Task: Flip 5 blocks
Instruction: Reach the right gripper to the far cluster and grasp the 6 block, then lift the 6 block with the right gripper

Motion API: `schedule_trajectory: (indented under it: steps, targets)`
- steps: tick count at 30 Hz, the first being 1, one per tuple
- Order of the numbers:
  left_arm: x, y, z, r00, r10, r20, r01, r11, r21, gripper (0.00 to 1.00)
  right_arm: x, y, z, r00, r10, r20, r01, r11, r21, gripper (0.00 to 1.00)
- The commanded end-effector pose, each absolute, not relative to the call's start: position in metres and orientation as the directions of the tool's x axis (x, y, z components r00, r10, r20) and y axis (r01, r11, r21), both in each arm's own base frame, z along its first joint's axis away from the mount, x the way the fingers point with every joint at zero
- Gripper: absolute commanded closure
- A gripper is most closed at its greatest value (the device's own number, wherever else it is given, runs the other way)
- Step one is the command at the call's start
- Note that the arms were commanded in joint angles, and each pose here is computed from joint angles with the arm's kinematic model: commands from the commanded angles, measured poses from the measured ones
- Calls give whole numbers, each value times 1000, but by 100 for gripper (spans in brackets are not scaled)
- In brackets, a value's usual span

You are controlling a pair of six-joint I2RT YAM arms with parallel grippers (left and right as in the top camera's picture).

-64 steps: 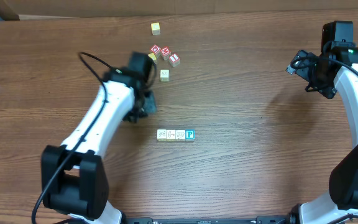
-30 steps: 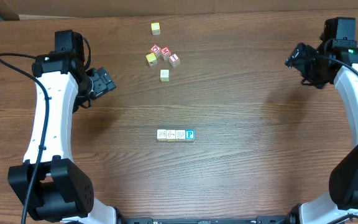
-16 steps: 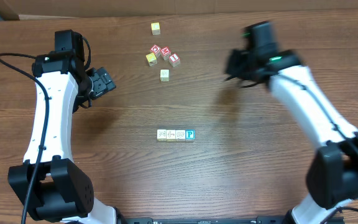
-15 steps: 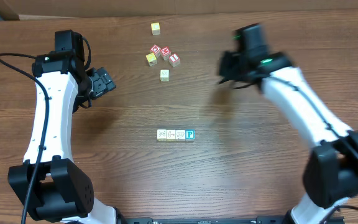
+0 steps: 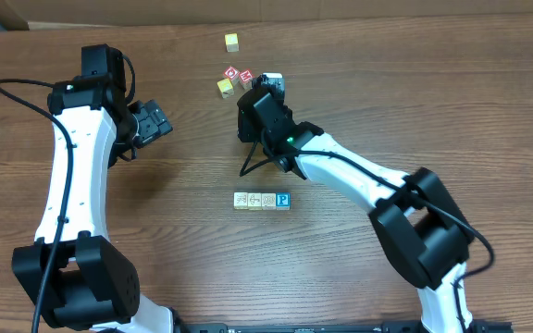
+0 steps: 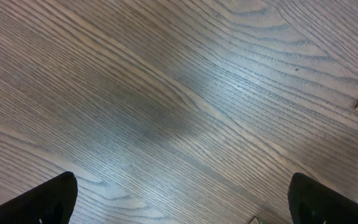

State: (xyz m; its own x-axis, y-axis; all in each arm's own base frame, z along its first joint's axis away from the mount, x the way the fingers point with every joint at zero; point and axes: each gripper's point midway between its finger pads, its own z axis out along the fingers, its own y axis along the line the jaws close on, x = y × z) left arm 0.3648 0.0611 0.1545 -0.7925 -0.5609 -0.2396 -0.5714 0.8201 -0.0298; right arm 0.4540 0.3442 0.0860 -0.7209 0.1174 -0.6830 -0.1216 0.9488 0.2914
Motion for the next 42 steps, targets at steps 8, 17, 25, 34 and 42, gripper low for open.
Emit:
schedule_trajectory:
  steps: [8,17,25,34,42]
  targets:
    - [368,59,165,-780,-567,-264,-575,816,-54,0,481,356,72,-625,5,-781,-241,950,199,34]
    - [368,59,165,-780,-567,-264,-575,817,-54,0,496,370,176,-664,-42,-747,-277,942,193,35]
    - [368,59,165,-780,-567,-264,-575,816,-54,0,498,373,207,-717,-18,-697,-285,920,269,32]
    - [368,59,165,-780,-567,-264,-575,816,-54,0,484,384,73,-863,-93,-496,-235,944,232,21]
    - [368,59,165,-780,-567,-264,-575,817,-54,0,482,377,30,-883,-87,-461,-185,968,172,20]
